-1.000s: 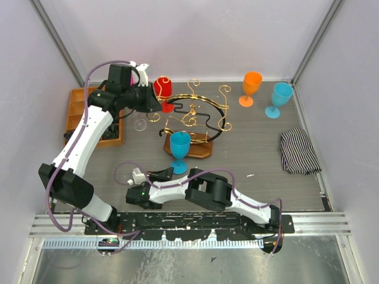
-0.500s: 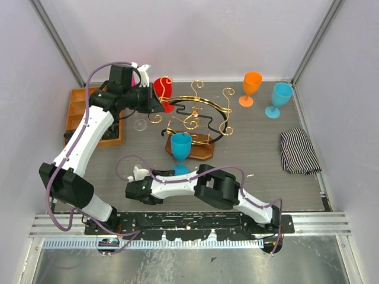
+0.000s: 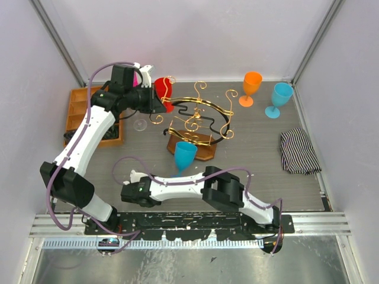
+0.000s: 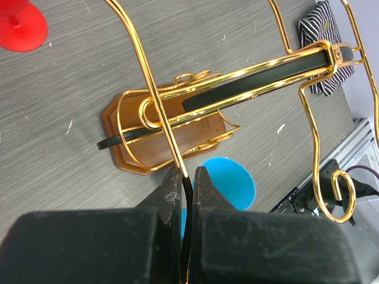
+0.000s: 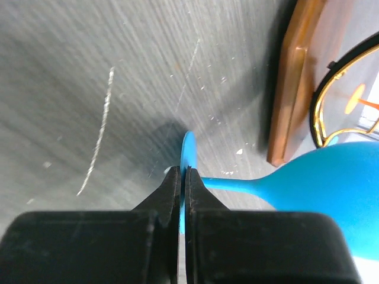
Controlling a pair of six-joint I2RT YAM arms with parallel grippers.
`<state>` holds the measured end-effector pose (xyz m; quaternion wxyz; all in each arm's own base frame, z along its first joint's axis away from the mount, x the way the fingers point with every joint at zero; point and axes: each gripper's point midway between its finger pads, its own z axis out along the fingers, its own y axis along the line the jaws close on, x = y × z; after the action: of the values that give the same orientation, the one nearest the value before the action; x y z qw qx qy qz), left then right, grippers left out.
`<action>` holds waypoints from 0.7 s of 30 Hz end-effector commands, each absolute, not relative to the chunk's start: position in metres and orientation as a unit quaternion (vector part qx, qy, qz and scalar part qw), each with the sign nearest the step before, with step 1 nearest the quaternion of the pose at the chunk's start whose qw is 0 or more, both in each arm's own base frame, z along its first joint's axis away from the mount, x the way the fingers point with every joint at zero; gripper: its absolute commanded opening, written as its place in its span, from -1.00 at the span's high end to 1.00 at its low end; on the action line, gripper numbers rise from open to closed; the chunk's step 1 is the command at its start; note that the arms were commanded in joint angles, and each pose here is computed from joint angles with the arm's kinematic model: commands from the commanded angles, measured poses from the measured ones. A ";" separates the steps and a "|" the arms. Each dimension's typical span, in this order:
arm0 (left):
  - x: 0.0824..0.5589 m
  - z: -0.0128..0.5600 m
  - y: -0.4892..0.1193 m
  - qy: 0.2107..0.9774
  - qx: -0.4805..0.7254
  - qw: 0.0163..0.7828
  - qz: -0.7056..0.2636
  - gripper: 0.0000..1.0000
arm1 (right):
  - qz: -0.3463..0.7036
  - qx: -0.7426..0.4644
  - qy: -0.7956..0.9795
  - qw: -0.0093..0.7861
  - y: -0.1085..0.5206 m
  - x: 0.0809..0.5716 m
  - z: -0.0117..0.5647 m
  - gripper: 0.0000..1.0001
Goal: Take the wine glass off the wine glass rack
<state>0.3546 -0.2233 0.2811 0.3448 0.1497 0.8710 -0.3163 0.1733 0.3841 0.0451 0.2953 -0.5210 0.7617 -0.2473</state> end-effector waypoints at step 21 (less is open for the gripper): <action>0.363 0.266 -0.249 0.872 0.149 0.341 -0.318 1.00 | -0.241 -0.510 0.770 0.297 0.393 0.167 -0.026 0.99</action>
<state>0.3572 -0.2467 0.2758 0.3471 0.1631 0.8654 -0.3224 0.1658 0.3979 0.0396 0.3112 -0.5283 0.7535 -0.2371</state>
